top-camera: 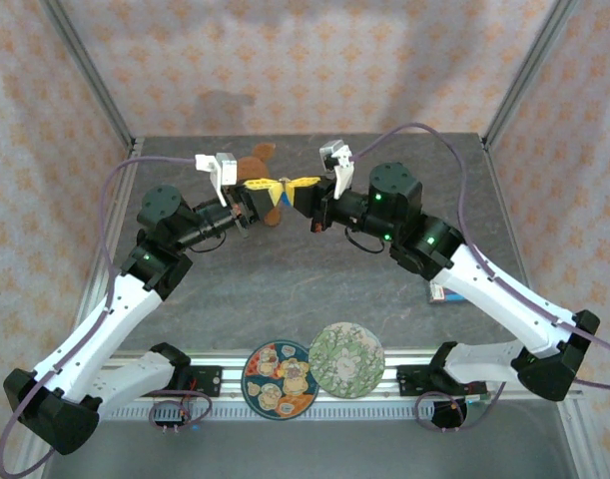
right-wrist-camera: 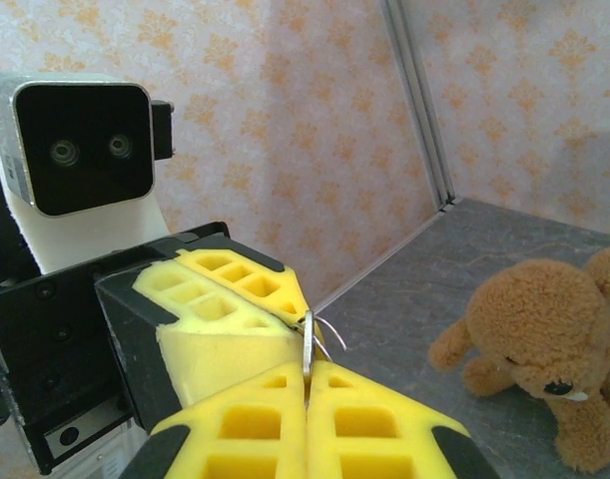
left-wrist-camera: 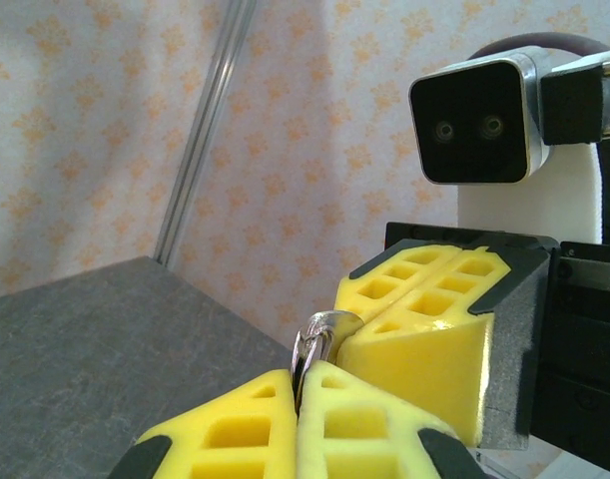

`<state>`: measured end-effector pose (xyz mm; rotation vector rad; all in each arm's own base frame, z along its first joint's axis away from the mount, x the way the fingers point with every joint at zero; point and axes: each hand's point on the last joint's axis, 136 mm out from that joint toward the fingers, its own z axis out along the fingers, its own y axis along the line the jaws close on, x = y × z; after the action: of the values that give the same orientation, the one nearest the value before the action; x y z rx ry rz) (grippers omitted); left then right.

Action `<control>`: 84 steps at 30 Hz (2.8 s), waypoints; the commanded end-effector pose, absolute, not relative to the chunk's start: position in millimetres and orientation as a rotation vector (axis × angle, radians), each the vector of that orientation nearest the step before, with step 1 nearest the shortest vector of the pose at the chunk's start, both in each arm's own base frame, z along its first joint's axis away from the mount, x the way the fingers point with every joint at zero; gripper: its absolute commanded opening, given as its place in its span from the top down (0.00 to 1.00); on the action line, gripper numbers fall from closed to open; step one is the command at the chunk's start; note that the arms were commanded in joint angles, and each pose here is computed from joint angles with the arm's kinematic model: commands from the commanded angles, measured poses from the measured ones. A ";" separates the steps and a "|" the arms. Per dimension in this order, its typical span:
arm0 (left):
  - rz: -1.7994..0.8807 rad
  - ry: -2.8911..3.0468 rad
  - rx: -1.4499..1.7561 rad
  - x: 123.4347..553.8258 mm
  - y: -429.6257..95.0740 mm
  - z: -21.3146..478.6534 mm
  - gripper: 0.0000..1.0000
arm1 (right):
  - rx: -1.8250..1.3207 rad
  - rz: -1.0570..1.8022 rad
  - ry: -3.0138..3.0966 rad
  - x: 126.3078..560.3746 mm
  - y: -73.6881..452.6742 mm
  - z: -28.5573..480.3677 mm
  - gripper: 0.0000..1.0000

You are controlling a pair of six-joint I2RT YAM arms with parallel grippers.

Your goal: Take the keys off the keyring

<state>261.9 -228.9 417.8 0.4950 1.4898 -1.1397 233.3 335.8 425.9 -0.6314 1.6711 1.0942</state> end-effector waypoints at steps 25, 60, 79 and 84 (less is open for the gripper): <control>-0.987 1.443 0.391 241.2 -190.7 412.3 0.43 | -0.553 1.391 1.638 219.9 336.0 436.7 1.00; -1.102 1.527 0.366 252.2 -191.3 412.7 0.40 | -0.623 1.479 1.633 209.2 342.9 435.7 1.00; -1.162 1.506 0.396 248.9 -197.3 420.2 0.41 | -0.613 1.402 1.691 218.4 342.7 423.3 1.00; -1.161 1.517 0.390 251.1 -197.6 417.3 0.40 | -0.622 1.415 1.687 217.5 344.7 425.3 1.00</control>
<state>258.5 -197.6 390.8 0.3489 1.6036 -1.1437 216.2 345.2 415.7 -0.6141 1.7091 1.4270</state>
